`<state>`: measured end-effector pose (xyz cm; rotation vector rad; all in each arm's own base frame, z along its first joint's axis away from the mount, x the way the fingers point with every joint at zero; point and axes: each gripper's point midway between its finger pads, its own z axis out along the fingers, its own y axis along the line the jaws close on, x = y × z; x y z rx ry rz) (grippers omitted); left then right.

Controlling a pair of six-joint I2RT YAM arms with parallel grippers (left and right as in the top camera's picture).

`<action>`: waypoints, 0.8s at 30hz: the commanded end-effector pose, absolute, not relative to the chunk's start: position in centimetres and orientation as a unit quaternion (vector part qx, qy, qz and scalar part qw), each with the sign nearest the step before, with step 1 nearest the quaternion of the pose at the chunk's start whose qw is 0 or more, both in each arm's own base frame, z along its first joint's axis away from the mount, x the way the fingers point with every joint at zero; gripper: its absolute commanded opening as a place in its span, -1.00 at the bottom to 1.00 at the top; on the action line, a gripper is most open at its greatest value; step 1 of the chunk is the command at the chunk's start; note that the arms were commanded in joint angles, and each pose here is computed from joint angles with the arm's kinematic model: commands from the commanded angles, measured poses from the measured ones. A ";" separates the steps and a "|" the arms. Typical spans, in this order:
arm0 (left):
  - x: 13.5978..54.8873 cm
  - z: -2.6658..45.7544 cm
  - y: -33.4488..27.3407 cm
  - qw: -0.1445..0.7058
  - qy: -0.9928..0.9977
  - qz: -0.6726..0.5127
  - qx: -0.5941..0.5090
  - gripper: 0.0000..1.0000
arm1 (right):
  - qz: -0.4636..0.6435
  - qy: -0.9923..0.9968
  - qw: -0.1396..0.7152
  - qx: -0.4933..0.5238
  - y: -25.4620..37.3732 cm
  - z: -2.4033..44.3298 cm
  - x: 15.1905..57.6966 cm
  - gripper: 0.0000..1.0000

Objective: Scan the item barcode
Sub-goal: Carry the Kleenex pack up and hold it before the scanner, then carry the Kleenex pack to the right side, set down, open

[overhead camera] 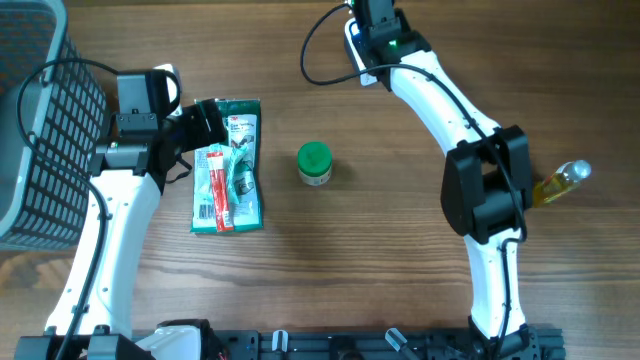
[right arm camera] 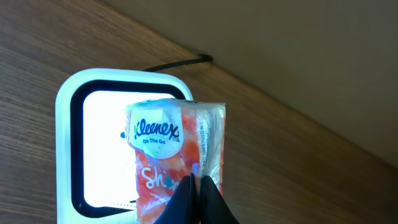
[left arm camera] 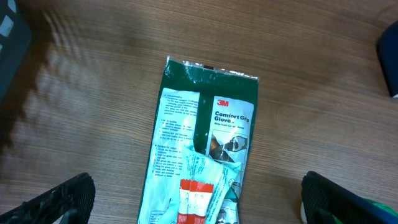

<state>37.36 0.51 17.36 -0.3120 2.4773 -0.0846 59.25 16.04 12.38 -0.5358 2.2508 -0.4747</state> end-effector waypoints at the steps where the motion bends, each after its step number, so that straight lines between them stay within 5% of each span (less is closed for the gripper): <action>1: 37.6 18.2 0.6 0.328 0.937 -0.036 -0.117 1.00 | -0.211 0.879 0.385 -0.184 15.1 13.1 59.3 -0.91; 6: 37.6 18.2 0.6 0.328 0.937 -0.036 -0.117 1.00 | -0.194 0.875 0.424 -0.130 13.9 21.1 57.1 -0.91; 11: 37.6 18.2 0.6 0.328 0.937 -0.036 -0.117 1.00 | -0.178 0.904 0.376 -0.103 10.6 26.8 49.6 -0.91; 24: 37.6 18.2 0.6 0.328 0.937 -0.036 -0.117 1.00 | -0.158 0.986 0.029 0.040 -0.9 13.7 35.8 -0.91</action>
